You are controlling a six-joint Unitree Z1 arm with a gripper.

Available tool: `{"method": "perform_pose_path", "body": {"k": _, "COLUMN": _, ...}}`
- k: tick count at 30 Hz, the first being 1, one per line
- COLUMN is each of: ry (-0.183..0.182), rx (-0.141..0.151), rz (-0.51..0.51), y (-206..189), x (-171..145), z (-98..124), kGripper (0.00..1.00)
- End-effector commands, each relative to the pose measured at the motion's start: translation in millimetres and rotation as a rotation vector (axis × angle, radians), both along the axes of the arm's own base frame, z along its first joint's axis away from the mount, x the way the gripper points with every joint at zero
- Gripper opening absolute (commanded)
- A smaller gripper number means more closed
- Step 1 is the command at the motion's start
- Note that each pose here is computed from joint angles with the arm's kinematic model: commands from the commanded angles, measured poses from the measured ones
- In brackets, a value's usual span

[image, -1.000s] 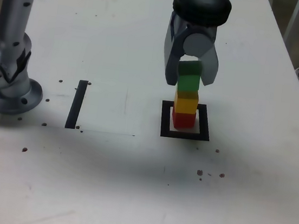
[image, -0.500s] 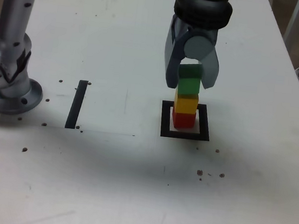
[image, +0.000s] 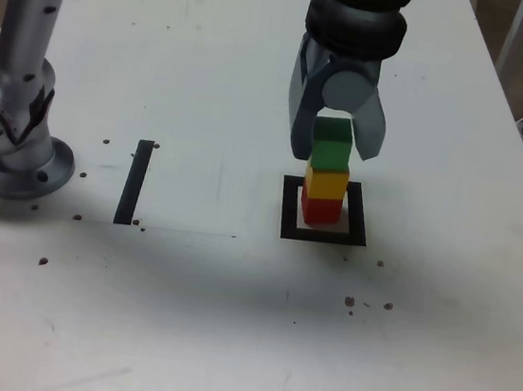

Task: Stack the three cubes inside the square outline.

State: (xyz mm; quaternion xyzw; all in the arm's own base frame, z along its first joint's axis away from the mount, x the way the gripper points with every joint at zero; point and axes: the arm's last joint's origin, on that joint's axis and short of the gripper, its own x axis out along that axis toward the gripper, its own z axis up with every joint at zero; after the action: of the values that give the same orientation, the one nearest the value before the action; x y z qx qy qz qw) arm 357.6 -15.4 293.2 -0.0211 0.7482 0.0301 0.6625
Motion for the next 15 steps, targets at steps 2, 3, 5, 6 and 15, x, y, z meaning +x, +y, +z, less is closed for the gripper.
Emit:
{"method": "perform_pose_path", "body": {"k": 2, "ry": 0.000, "rx": 0.001, "rz": -0.005, "y": -0.2, "x": 0.5, "z": -1.3, "kGripper": 0.86}}
{"method": "perform_pose_path", "body": {"k": 3, "ry": 0.000, "rx": 0.002, "rz": -0.005, "y": -0.2, "x": 0.3, "z": -1.2, "kGripper": 0.92}}
{"method": "perform_pose_path", "body": {"k": 5, "ry": -0.001, "rx": 0.002, "rz": -0.005, "y": -0.2, "x": -0.2, "z": -0.6, "kGripper": 0.98}}
{"method": "perform_pose_path", "body": {"k": 6, "ry": -0.002, "rx": 0.002, "rz": -0.005, "y": -0.2, "x": -0.5, "z": -0.1, "kGripper": 0.99}}
{"method": "perform_pose_path", "body": {"k": 15, "ry": -0.036, "rx": 0.008, "rz": -0.008, "y": 0.2, "x": -13.4, "z": 19.3, "kGripper": 1.00}}
